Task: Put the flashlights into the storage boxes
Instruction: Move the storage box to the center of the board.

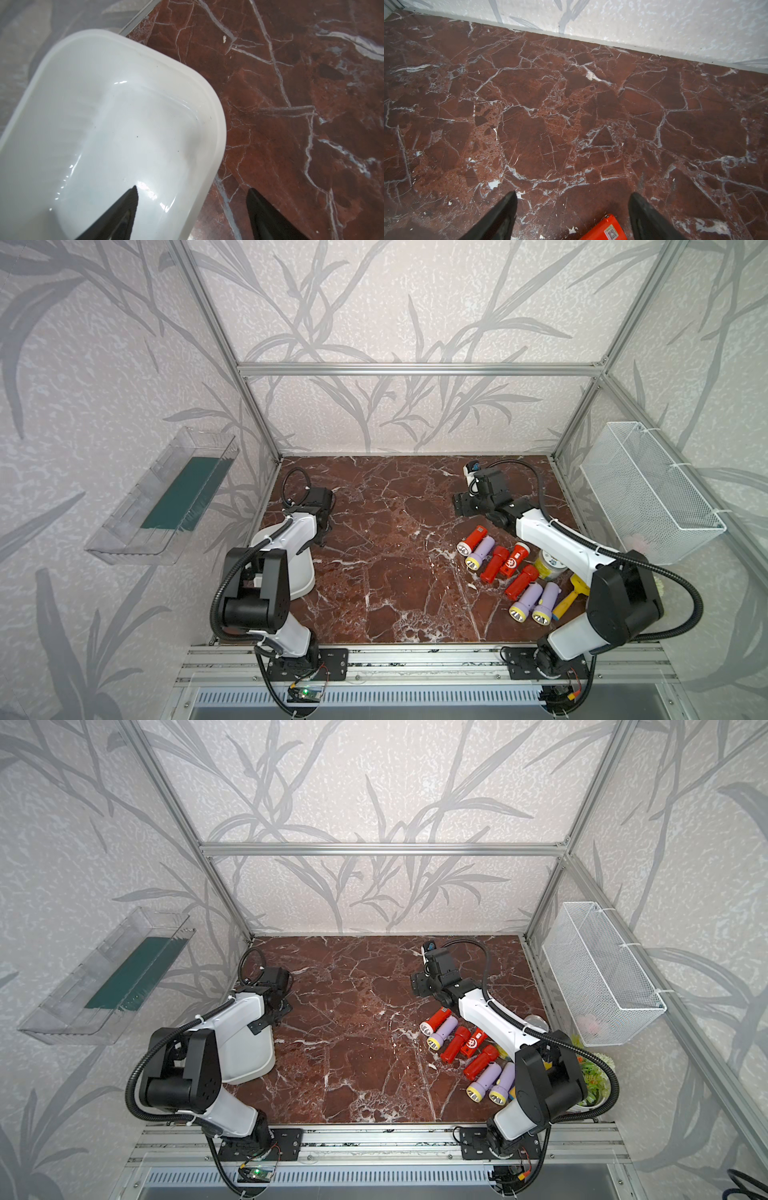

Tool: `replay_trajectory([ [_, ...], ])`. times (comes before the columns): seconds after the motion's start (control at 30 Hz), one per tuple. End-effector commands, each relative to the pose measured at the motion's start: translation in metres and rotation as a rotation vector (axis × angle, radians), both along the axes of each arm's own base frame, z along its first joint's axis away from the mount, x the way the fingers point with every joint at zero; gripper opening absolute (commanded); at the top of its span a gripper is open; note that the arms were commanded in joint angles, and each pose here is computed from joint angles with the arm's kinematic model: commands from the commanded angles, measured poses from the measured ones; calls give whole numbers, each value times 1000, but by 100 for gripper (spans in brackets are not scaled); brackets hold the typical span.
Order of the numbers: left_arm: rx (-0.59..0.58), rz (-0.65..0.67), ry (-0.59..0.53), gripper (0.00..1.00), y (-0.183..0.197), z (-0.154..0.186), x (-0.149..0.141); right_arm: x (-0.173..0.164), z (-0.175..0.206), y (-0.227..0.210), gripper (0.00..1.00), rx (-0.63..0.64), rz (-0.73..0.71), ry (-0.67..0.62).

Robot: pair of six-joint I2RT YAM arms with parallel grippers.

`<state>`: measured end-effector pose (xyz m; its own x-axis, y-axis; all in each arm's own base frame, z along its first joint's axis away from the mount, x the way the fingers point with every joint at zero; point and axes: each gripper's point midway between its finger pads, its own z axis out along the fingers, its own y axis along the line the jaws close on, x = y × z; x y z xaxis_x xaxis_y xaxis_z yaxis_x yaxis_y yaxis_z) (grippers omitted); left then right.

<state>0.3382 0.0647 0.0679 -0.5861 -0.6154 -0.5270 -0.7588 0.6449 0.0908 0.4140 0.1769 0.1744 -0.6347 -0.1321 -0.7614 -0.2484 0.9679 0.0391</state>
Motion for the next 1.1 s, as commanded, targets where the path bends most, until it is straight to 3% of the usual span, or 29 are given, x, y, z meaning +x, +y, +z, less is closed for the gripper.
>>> replay_trajectory([
  [0.0,-18,45,63,72,0,-8,-6,-6,-5,2,84,5,6,30],
  [0.17,-36,31,142,60,-4,-23,-3,-8,-5,0,84,-5,2,29],
  [0.33,-51,-3,154,28,-10,-25,7,-11,-8,-3,84,-11,-1,38],
  [0.47,-64,-28,146,18,-17,-19,18,-13,-10,-1,84,-10,16,48],
  [0.73,-117,-131,117,15,-58,-11,53,-19,-13,-7,84,-26,1,64],
  [1.07,-182,-310,113,15,-135,-13,98,-33,-19,-23,84,-52,-49,74],
])
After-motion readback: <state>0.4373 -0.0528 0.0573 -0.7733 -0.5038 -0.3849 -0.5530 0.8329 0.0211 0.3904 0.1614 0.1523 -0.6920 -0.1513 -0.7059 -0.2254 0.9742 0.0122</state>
